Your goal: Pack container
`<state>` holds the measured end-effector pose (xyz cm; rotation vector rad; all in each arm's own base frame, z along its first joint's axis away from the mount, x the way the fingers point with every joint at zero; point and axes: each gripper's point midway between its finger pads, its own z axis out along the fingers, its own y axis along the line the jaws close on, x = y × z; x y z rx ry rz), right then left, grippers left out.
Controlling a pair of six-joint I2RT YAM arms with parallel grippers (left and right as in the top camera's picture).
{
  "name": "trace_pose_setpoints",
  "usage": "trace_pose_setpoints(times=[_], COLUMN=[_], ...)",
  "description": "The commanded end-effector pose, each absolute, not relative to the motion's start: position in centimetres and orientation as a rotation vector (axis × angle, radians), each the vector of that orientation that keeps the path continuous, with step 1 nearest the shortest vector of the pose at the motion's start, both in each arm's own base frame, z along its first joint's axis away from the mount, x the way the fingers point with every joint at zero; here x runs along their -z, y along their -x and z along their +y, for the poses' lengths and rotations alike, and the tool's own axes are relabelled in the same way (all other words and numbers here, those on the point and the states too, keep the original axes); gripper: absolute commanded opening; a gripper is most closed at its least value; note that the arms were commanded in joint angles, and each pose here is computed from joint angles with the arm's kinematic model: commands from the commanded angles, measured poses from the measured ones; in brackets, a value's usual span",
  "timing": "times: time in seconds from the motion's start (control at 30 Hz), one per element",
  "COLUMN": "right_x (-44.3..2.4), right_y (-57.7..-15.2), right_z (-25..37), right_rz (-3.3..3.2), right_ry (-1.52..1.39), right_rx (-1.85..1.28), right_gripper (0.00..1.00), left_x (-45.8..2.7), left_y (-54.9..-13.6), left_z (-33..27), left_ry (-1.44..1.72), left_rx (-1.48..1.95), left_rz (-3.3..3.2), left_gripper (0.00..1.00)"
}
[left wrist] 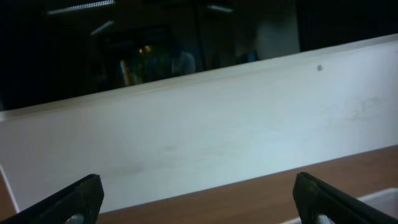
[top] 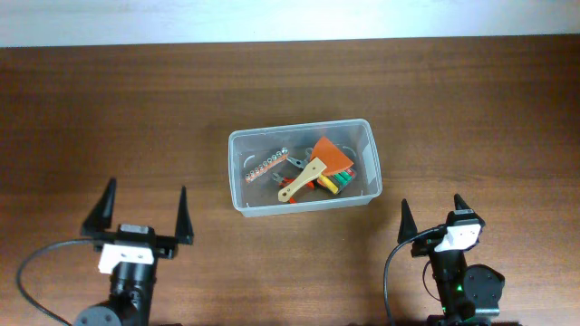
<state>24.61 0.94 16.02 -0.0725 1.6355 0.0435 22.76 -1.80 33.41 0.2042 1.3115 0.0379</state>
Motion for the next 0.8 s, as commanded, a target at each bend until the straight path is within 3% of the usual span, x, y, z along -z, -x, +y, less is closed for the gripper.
trace_pose_setpoints(times=[0.0, 0.77], right_x=[-15.8, -15.8], right_y=[-24.6, -24.6], right_z=[0.9, 0.9], right_rz=[1.638, 1.638], right_ry=[0.068, 0.068], right_rx=[-0.04, -0.04], right_gripper=[0.99, 0.99], left_x=[-31.0, -21.7], left_y=[-21.7, -24.1], left_z=[-3.0, 2.1], left_ry=[-0.244, 0.044], left_rx=[0.011, -0.141], left_rz=[1.274, 1.453], left_gripper=[0.99, 0.99])
